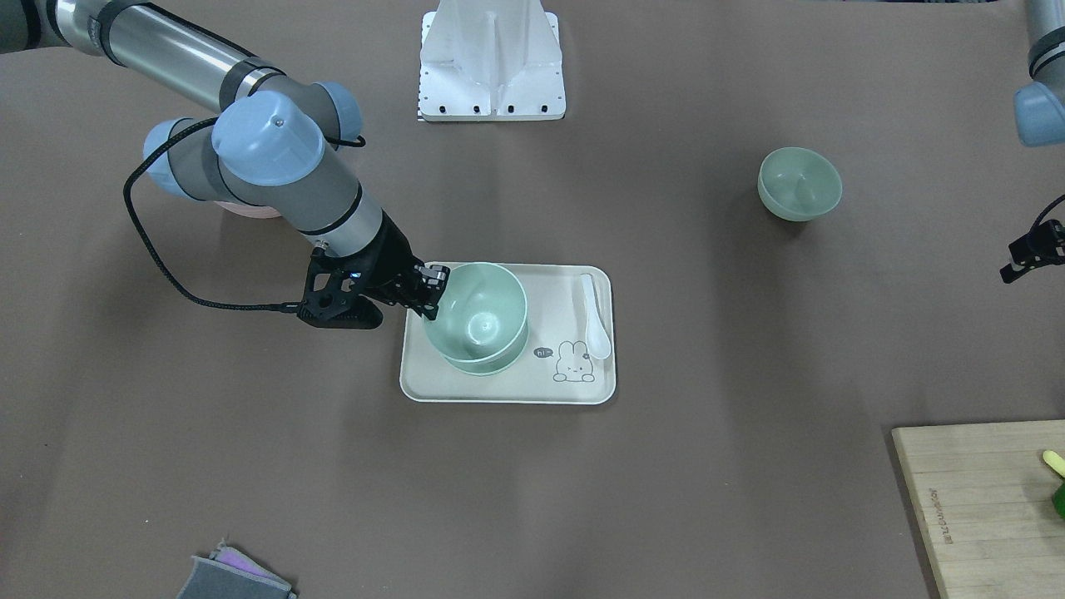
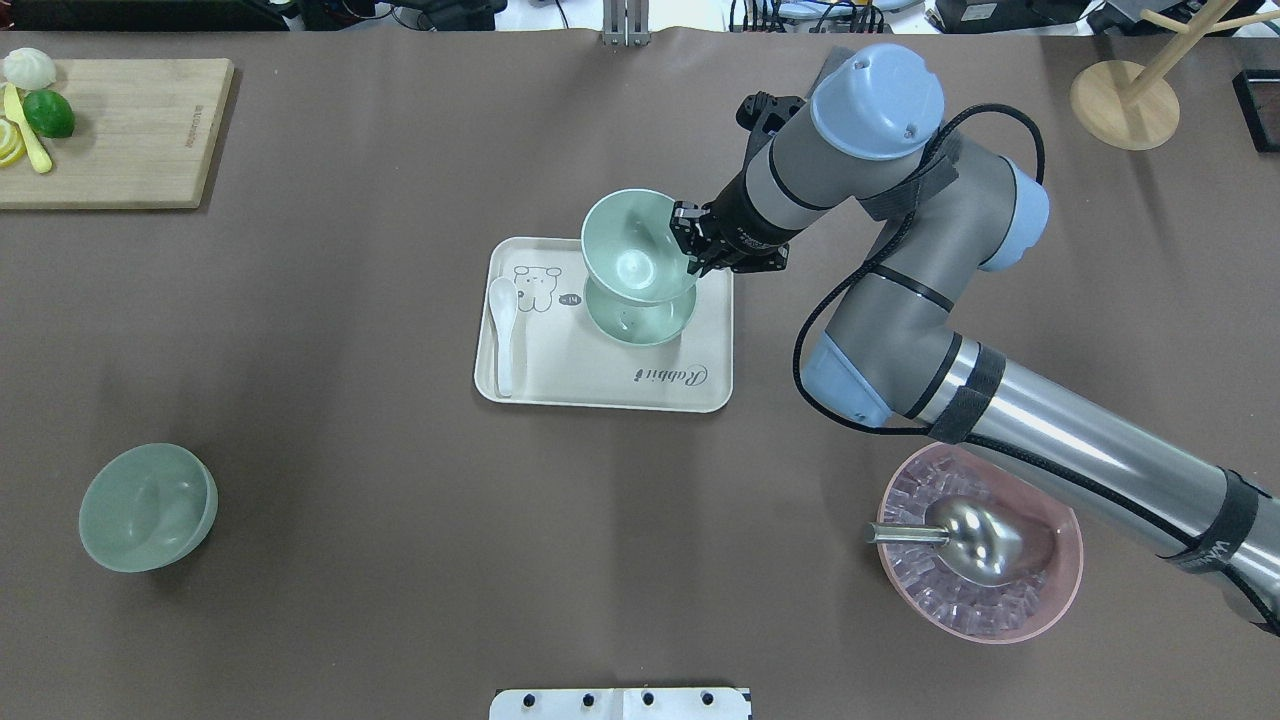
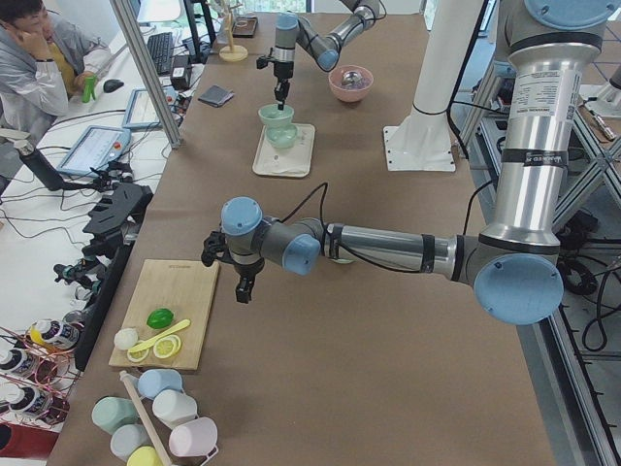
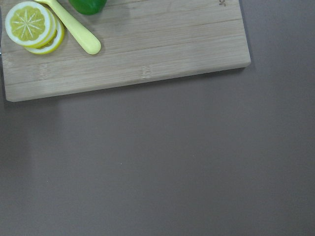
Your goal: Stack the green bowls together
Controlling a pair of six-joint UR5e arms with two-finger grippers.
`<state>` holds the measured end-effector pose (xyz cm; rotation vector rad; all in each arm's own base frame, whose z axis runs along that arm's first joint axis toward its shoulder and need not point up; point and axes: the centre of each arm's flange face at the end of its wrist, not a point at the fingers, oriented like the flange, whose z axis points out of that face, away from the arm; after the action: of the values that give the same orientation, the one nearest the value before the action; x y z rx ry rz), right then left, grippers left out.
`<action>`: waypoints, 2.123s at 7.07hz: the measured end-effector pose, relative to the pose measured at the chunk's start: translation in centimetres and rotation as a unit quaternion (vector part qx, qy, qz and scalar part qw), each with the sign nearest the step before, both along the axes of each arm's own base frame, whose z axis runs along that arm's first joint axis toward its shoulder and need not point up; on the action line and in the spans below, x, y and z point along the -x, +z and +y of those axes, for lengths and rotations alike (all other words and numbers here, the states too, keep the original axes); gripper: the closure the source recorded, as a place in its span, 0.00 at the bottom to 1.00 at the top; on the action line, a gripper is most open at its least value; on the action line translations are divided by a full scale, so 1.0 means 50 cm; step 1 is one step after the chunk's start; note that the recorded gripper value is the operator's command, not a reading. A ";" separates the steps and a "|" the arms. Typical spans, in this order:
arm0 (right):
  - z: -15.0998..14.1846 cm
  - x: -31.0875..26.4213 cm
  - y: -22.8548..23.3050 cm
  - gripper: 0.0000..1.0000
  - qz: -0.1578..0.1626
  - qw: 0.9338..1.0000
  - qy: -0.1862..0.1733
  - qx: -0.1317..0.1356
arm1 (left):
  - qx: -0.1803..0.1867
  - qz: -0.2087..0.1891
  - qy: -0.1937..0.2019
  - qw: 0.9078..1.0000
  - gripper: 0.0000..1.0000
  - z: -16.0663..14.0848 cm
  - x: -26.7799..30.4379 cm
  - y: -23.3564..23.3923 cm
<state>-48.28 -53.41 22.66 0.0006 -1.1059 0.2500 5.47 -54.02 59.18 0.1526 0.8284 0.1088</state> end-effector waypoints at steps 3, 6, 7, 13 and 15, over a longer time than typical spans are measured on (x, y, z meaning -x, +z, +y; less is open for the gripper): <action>0.007 0.023 0.007 0.00 0.007 1.000 0.007 -0.001 | 0.000 0.000 0.000 1.000 0.02 0.000 -0.002 0.000; 0.008 0.012 -0.005 0.00 0.001 1.000 0.023 -0.009 | 0.020 0.032 -0.002 0.999 0.02 0.011 -0.032 -0.038; 0.003 -0.018 -0.010 0.00 -0.006 1.000 0.027 -0.010 | 0.035 0.045 -0.004 0.998 0.02 0.042 -0.073 -0.082; -0.076 -0.211 0.103 0.00 0.002 1.000 0.009 -0.012 | 0.031 0.019 0.042 0.998 0.16 0.371 -0.298 -0.075; -0.079 -0.210 0.110 0.00 0.004 1.000 0.010 -0.011 | 0.044 0.016 0.060 0.997 0.47 0.402 -0.346 -0.067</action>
<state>-37.77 -57.34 28.18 0.0319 -1.1005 0.2548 22.76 -33.93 55.80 0.0210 0.8727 0.1827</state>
